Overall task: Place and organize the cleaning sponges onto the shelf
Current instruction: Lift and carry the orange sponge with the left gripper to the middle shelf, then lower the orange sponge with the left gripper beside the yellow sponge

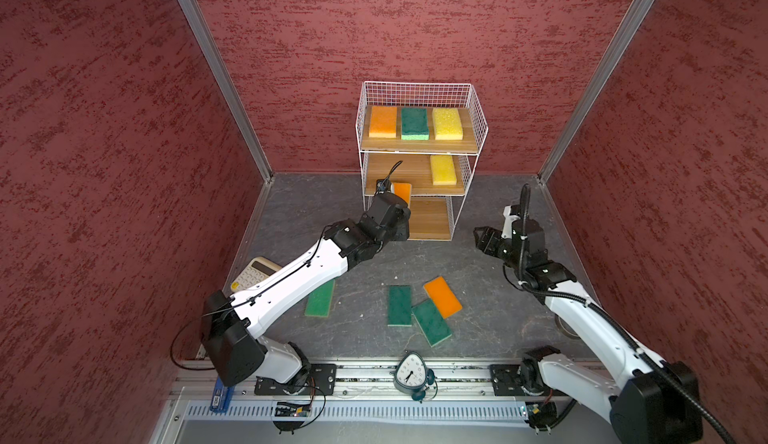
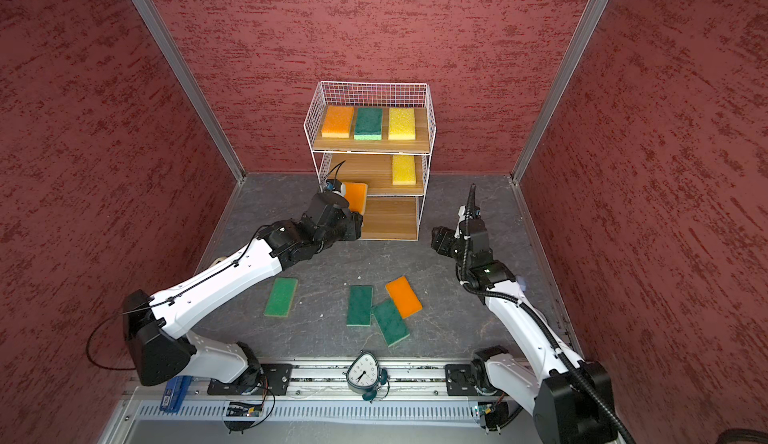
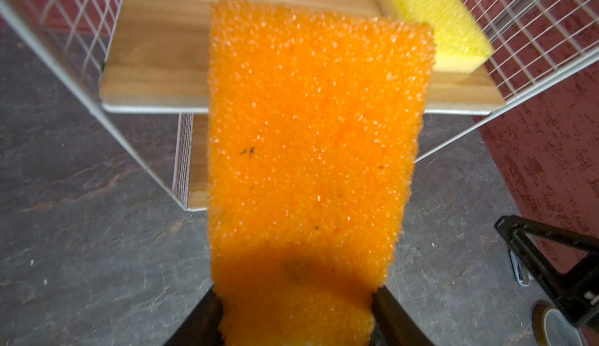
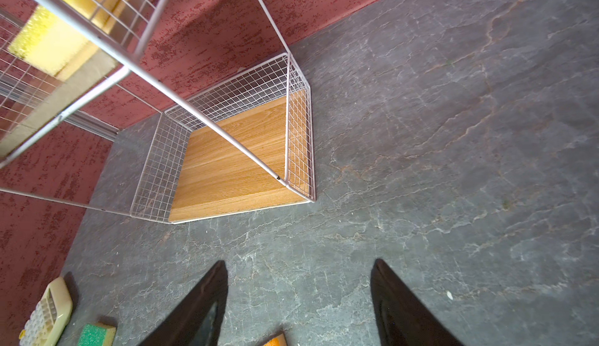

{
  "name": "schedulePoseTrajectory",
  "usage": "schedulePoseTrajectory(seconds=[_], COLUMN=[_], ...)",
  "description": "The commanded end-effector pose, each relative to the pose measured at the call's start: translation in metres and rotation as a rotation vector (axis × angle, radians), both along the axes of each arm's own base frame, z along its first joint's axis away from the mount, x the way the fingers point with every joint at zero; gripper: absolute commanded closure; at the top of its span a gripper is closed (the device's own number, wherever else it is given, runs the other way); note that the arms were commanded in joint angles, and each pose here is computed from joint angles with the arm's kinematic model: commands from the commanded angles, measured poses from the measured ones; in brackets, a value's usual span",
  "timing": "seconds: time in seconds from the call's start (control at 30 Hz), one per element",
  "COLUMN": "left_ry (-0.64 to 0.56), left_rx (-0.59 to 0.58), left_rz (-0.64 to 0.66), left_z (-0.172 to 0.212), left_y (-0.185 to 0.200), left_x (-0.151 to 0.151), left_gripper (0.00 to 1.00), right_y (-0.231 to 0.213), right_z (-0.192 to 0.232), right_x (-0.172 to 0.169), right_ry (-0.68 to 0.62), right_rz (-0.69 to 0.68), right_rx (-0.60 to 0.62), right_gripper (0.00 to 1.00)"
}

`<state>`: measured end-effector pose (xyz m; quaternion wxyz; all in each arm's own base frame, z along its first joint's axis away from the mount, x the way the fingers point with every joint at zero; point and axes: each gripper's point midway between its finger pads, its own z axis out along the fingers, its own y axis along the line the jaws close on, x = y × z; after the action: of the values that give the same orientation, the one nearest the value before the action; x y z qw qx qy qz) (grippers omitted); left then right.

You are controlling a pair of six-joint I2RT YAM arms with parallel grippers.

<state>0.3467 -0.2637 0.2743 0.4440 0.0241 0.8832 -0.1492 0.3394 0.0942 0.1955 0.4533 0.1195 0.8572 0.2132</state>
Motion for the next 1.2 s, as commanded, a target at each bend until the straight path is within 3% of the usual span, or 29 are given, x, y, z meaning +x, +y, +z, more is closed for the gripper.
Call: schedulePoseTrajectory(seconds=[0.0, 0.6, 1.17], left_ry=[-0.132, -0.281, -0.277], left_rx=[-0.001, 0.007, 0.034], left_rz=[0.000, 0.100, 0.147], left_z=[0.034, 0.044, 0.024], left_y=[-0.014, -0.035, -0.041], left_x=[0.020, 0.068, 0.092], left_gripper=[0.41, 0.42, 0.42], right_y=[0.001, 0.002, 0.004], right_z=[0.022, 0.023, 0.022], right_x=[0.003, -0.001, -0.002], right_ry=[-0.062, -0.079, -0.082], right_rz=[0.000, 0.008, 0.018], right_rx=[0.029, 0.048, 0.061], right_gripper=[0.29, 0.29, 0.29])
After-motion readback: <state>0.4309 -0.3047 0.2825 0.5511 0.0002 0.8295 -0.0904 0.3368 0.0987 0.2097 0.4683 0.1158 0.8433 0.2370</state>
